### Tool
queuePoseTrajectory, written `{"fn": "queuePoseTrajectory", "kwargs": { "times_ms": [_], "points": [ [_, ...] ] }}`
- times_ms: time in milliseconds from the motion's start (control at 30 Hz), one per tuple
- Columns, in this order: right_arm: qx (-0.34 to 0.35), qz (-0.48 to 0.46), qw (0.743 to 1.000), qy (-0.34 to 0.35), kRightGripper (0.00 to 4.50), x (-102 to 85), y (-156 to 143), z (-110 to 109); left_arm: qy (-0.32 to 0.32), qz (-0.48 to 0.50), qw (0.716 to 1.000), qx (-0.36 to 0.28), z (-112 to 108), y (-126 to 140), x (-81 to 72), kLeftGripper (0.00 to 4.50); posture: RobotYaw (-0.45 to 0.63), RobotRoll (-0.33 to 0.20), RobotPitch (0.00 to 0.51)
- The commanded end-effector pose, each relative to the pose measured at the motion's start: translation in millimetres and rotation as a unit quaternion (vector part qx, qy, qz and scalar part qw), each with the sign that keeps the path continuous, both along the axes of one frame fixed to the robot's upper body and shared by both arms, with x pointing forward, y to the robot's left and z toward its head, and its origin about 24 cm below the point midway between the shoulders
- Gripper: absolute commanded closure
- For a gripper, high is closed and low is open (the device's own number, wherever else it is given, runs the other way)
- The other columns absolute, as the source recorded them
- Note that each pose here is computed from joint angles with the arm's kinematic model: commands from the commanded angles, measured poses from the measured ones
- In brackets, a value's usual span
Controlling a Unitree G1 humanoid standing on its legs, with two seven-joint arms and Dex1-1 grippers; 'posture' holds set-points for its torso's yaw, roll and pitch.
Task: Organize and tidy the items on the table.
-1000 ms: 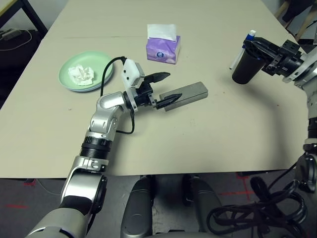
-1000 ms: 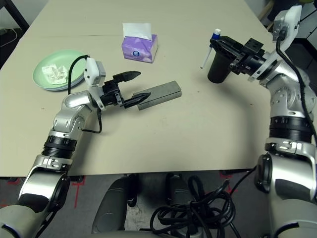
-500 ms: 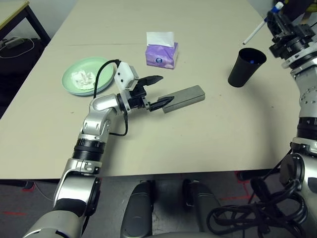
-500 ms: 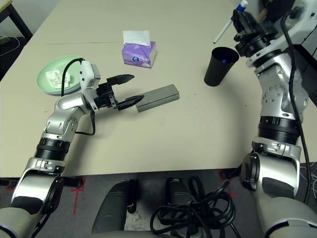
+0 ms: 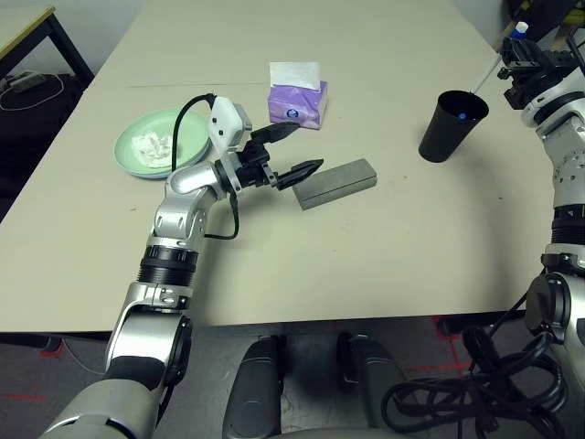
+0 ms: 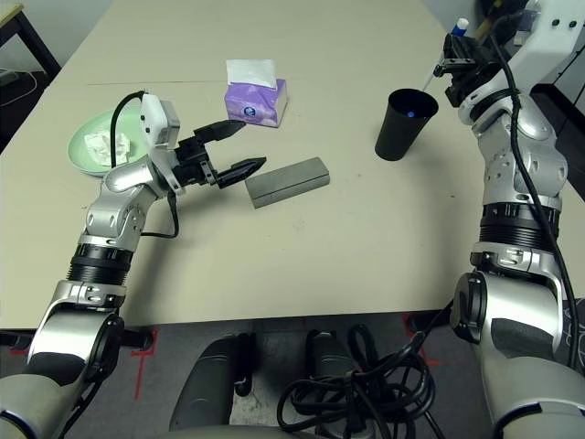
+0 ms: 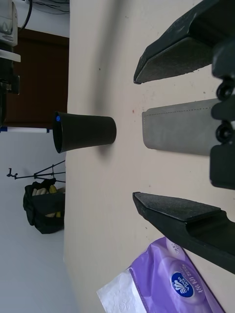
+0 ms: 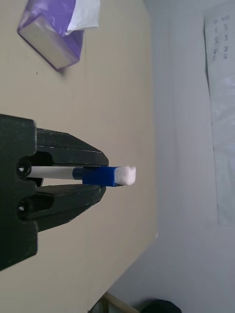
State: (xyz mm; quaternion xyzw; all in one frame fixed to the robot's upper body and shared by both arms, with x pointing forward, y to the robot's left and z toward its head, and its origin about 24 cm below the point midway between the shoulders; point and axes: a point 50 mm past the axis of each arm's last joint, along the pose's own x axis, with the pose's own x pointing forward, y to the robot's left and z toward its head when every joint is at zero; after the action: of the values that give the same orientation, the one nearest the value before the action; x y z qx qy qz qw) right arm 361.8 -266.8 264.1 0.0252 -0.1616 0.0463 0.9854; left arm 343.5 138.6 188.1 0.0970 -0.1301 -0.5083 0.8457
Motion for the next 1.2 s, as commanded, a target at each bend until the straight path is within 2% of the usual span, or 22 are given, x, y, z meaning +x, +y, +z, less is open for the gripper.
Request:
{"fn": "queuePoseTrajectory", "kwargs": {
  "times_ms": [33,333,700,833,933,1000,1100,1200],
  "points": [
    [0.0,-0.012,1.0,0.024,4.17,1.5,-3.2,-5.7,0.011,-0.005,1.0,0.005,-7.6,0.7,-3.5,0.0,0.04,0.0,0.124],
    [-0.013,-0.008,0.999,0.045,4.17,3.2,-1.6,-5.9,0.014,-0.005,1.0,0.007,-9.7,1.0,-5.1,0.0,0.04,0.0,0.123],
    [0.003,-0.021,0.997,0.072,0.03,2.8,-2.1,-10.6,0.017,-0.005,1.0,0.01,-10.9,1.3,-6.2,0.0,0.04,0.0,0.116],
    [0.009,0.027,0.996,0.088,0.03,-0.3,4.4,-16.2,0.018,-0.003,1.0,0.007,-10.3,1.3,-6.0,0.0,0.04,0.0,0.113],
    [0.006,0.193,0.98,0.041,0.03,-18.7,26.1,-24.4,0.018,0.011,1.0,0.005,-10.4,2.2,-4.7,0.0,0.04,0.0,0.108],
    [-0.02,0.25,0.967,0.034,0.03,-32.8,28.5,-40.6,0.024,0.032,0.999,0.0,-11.4,3.5,-2.6,0.0,0.04,0.0,0.104],
    [-0.031,0.252,0.966,0.046,0.03,-41.5,25.6,-62.0,0.032,0.093,0.995,-0.005,-15.3,7.9,3.3,0.0,0.04,0.0,0.098],
    [-0.009,0.191,0.981,0.038,0.03,-40.2,17.3,-74.2,0.026,0.168,0.983,-0.068,-12.1,13.0,8.5,0.0,0.05,0.0,0.097]
  ]
}}
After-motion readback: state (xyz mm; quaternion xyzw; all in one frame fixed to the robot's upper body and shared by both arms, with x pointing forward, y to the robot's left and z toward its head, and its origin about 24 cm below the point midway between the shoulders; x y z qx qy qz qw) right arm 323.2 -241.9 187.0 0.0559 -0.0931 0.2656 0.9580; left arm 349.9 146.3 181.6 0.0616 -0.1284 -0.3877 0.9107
